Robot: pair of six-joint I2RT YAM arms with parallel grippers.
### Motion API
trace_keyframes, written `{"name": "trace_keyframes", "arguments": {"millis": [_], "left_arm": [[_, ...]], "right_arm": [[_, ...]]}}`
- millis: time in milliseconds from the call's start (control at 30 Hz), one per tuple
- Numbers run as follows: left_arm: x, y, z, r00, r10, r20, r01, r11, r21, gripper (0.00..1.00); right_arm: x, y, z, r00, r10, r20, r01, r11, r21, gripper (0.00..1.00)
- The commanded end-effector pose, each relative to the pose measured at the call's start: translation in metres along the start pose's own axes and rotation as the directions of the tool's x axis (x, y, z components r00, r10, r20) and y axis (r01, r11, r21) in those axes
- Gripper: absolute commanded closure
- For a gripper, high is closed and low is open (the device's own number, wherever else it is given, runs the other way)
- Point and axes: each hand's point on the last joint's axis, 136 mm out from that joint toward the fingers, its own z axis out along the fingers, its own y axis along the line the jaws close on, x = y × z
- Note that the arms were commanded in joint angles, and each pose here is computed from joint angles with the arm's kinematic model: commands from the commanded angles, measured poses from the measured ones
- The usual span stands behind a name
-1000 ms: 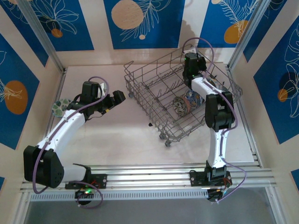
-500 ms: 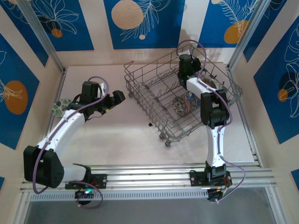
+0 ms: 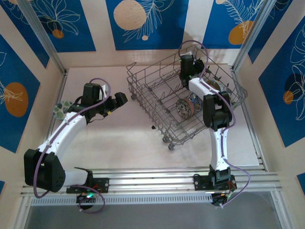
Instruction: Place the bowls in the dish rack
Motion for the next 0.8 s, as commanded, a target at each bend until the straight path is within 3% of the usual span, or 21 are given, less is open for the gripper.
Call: {"name": "trace_keyframes", "arguments": {"millis": [0,233,467,600,767], "left_arm": [[-0.002,0.0,-0.006,1.0,-0.006,0.002,0.006,1.0,0.007,0.01],[-0.001,0.0,-0.01,1.0,-0.015,0.012,0.015,1.0,0.0,0.01],[-0.008,0.003,-0.022,0.999,-0.018,0.04,0.019,0.999,-0.039,0.01],[-0.02,0.015,-0.043,0.996,-0.025,0.088,0.035,0.993,-0.112,0.01],[-0.036,0.038,-0.088,0.985,-0.039,0.166,0.071,0.978,-0.196,0.01]], "right_arm": [[-0.009,0.01,-0.001,0.999,0.041,0.012,-0.041,0.999,-0.028,0.7],[-0.014,0.011,-0.004,0.998,0.056,0.001,-0.056,0.997,-0.057,0.55],[-0.028,-0.001,-0.016,0.995,0.098,-0.008,-0.098,0.99,-0.104,0.32],[-0.038,-0.017,-0.038,0.987,0.161,-0.017,-0.161,0.971,-0.178,0.22],[-0.026,-0.03,-0.078,0.959,0.258,-0.121,-0.283,0.911,-0.3,0.17]]}}
